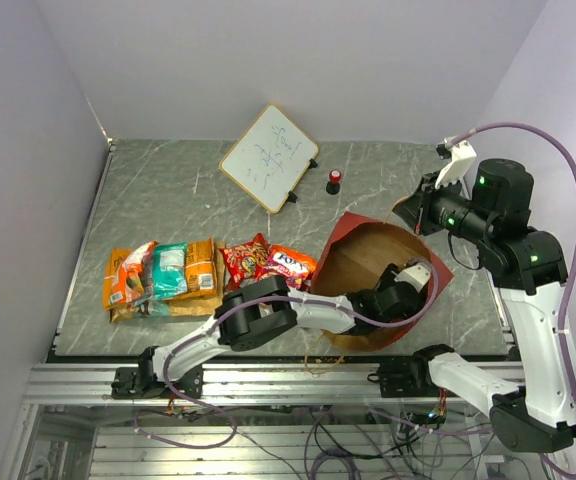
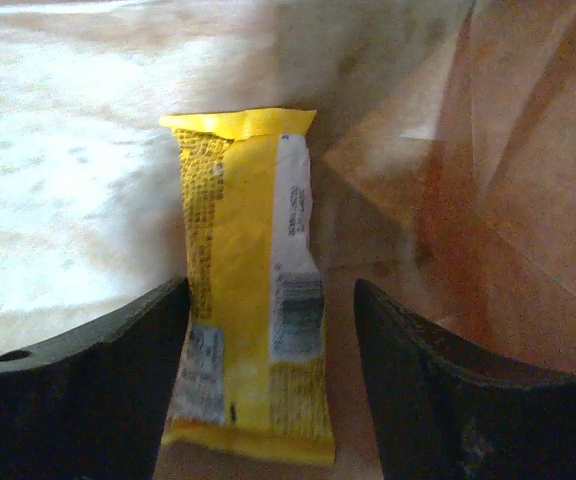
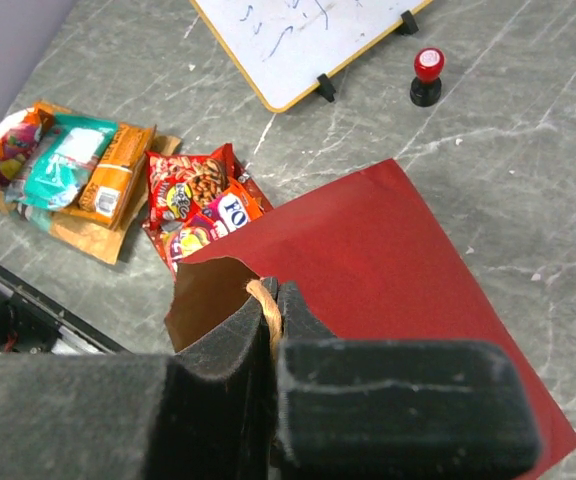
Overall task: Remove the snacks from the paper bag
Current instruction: Take out the snack from the paper bag.
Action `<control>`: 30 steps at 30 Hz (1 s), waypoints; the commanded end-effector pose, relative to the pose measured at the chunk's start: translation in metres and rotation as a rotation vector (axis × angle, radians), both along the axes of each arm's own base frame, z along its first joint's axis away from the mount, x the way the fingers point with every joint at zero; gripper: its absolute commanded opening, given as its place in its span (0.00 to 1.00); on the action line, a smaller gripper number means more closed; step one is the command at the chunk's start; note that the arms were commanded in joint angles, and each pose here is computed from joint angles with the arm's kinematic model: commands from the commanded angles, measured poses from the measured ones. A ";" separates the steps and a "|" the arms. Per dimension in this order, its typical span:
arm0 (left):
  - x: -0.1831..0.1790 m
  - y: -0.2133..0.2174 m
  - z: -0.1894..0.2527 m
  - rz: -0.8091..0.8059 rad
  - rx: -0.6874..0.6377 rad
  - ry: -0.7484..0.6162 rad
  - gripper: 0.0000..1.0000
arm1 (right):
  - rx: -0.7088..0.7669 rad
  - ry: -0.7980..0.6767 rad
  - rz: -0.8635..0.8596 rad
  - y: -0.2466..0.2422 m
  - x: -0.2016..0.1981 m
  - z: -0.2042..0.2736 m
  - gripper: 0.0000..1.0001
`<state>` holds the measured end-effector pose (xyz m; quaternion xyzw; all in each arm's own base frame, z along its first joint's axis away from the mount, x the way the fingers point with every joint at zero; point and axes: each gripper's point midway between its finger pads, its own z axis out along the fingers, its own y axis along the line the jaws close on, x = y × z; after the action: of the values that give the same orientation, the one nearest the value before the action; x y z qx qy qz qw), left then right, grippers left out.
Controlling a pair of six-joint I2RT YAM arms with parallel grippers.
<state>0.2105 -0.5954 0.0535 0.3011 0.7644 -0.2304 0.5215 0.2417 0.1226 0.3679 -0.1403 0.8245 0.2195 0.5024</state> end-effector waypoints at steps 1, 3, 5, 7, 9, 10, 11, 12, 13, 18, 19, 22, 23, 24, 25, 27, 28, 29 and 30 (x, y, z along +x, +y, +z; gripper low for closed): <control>0.000 -0.021 -0.037 -0.057 0.020 0.092 0.73 | -0.045 -0.042 0.027 -0.004 -0.008 0.011 0.00; 0.000 -0.020 -0.037 -0.063 0.030 0.097 0.64 | -0.062 -0.052 0.026 -0.007 -0.010 0.011 0.00; -0.001 -0.016 -0.027 -0.067 0.032 0.086 0.55 | -0.082 -0.068 0.015 -0.011 -0.009 0.011 0.00; 0.001 -0.009 -0.017 -0.063 0.043 0.080 0.46 | -0.100 -0.087 -0.004 -0.015 -0.006 0.012 0.00; 0.001 0.000 -0.001 -0.059 0.050 0.094 0.37 | -0.112 -0.108 -0.034 -0.020 -0.001 0.015 0.00; 0.000 0.004 0.006 -0.062 0.051 0.107 0.32 | -0.113 -0.122 -0.042 -0.021 0.000 0.018 0.00; -0.002 0.007 0.014 -0.069 0.044 0.120 0.28 | -0.113 -0.136 -0.048 -0.022 0.002 0.021 0.00; -0.005 0.011 0.021 -0.077 0.043 0.133 0.25 | -0.112 -0.149 -0.051 -0.022 0.004 0.023 0.00; -0.008 0.015 0.029 -0.084 0.042 0.142 0.23 | -0.109 -0.164 -0.057 -0.023 0.005 0.025 0.00; -0.023 0.039 0.060 -0.104 0.065 0.196 0.16 | -0.109 -0.200 -0.112 -0.030 0.010 0.023 0.00; -0.027 0.045 0.063 -0.113 0.075 0.207 0.15 | -0.114 -0.200 -0.127 -0.033 0.011 0.020 0.00; -0.036 0.060 0.076 -0.136 0.088 0.232 0.14 | -0.126 -0.209 -0.177 -0.041 0.014 0.014 0.00; -0.040 0.064 0.081 -0.143 0.090 0.242 0.14 | -0.129 -0.215 -0.186 -0.043 0.015 0.014 0.00; -0.043 0.069 0.086 -0.152 0.090 0.252 0.14 | -0.131 -0.222 -0.197 -0.044 0.017 0.014 0.00; -0.046 0.074 0.090 -0.160 0.095 0.260 0.14 | -0.132 -0.229 -0.207 -0.046 0.018 0.015 0.00; -0.052 0.085 0.101 -0.175 0.108 0.269 0.14 | -0.132 -0.243 -0.230 -0.049 0.022 0.017 0.00; -0.055 0.091 0.108 -0.181 0.111 0.270 0.14 | -0.129 -0.251 -0.245 -0.050 0.024 0.019 0.00; -0.058 0.097 0.118 -0.192 0.106 0.269 0.14 | -0.127 -0.253 -0.257 -0.051 0.026 0.019 0.00; -0.062 0.102 0.134 -0.217 0.093 0.262 0.14 | -0.122 -0.259 -0.270 -0.052 0.029 0.021 0.00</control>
<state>0.1671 -0.5173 0.1564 0.3507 0.8031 -0.2702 0.3988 0.2585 0.0794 0.3704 -0.1156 0.7987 0.0992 0.5821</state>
